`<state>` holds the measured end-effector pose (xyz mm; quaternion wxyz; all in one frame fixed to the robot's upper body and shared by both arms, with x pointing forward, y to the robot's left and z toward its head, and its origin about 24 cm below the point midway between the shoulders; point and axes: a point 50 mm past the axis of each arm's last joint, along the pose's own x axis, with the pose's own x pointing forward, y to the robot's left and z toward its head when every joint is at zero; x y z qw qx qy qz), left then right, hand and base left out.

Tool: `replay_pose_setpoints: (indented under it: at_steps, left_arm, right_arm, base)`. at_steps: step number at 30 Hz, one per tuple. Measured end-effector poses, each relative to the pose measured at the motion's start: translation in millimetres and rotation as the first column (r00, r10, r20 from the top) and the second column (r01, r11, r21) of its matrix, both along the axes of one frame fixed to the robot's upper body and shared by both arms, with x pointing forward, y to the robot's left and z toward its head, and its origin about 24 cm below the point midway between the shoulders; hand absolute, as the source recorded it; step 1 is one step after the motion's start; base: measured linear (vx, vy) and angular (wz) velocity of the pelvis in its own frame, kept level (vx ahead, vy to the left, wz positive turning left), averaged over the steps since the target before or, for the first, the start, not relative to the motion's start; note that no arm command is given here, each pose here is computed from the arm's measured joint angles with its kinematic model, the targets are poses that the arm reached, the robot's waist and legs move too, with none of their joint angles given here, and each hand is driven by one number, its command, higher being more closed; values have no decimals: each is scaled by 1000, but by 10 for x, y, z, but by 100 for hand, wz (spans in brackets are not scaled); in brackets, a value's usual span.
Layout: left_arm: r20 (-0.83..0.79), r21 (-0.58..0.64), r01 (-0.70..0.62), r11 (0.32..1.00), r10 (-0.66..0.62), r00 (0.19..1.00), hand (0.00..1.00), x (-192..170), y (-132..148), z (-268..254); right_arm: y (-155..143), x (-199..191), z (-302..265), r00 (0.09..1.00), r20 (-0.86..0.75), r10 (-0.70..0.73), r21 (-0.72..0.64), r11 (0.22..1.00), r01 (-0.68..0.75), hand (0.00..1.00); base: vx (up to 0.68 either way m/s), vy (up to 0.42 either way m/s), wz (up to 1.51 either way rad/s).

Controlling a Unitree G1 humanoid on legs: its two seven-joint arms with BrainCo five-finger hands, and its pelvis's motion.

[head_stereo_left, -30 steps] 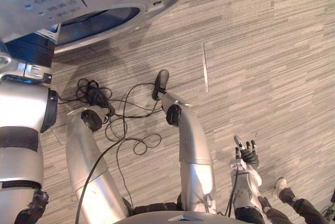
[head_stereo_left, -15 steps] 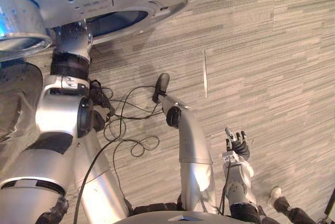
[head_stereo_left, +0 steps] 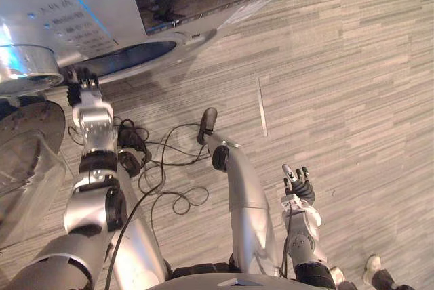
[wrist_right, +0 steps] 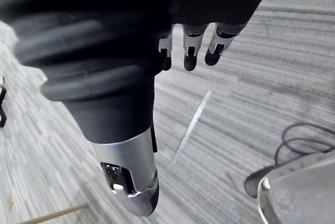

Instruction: Pick up the laundry basket with both hands and put the clothes into the washing machine.

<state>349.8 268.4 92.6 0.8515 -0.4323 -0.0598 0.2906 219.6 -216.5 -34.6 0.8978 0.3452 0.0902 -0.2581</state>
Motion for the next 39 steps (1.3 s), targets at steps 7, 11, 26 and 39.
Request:
replay_pose_setpoints:
  at_steps: [7, 11, 26, 39]
  left_arm:
    - [-551, 237, 312, 920, -137, 823, 0, -943, -415, -1465]
    - [-698, 96, 448, 889, -261, 667, 0, -1505, -703, -1986]
    - [-890, -54, 683, 728, -346, 298, 0, -2276, -907, -2463]
    - [-935, -102, 806, 583, -333, 122, 0, -2335, -944, -2528]
  right_arm:
    - [-137, -157, -269, 993, -119, -11, -6, 1000, 10, 0]
    - [-107, -297, -486, 974, -226, 1, 10, 1000, 2, 0]
    - [43, -1081, -1192, 723, -673, 158, 54, 985, -164, 0]
    - [-93, -487, -985, 749, -625, 220, -31, 952, -306, 0]
  base:
    - [86, -65, 25]
    - [100, -25, 16]
    - [92, -17, 27]
    - [-80, 63, 53]
